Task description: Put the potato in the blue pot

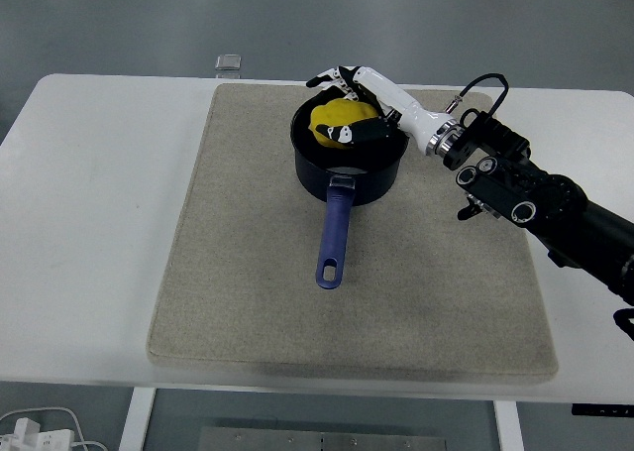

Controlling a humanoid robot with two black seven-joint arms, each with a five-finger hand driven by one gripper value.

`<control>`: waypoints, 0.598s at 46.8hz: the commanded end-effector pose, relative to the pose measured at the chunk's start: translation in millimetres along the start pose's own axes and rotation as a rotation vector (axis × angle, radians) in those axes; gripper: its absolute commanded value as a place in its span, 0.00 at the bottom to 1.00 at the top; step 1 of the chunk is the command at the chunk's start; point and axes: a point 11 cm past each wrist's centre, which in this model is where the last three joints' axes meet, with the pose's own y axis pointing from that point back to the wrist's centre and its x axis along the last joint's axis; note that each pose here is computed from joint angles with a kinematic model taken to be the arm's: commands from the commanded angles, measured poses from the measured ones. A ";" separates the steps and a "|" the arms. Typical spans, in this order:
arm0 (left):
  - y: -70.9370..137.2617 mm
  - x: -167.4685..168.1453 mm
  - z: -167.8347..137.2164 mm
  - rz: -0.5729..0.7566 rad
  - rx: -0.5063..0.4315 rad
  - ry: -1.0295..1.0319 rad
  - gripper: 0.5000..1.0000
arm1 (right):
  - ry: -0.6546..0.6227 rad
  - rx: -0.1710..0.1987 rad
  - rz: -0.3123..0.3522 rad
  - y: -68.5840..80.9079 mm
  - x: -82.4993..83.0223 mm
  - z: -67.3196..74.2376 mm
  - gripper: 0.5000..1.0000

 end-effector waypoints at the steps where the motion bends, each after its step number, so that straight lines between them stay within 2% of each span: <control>1: 0.0 0.3 0.1 0.001 -0.001 0.000 0.99 | -0.021 -0.001 0.014 0.4 2.2 0.4 0.86; 8: 0.0 -0.2 0.1 -0.001 -0.001 0.000 0.99 | -0.118 -0.007 0.074 0.1 9.4 0.6 0.86; 21: 0.0 -0.1 -1.0 -0.001 0.002 0.000 0.99 | -0.340 -0.015 0.226 5.8 29.8 7.5 0.86; 28: 0.0 -0.2 0.1 -0.001 -0.001 0.000 0.98 | -0.465 0.011 0.323 7.7 45.7 5.9 0.86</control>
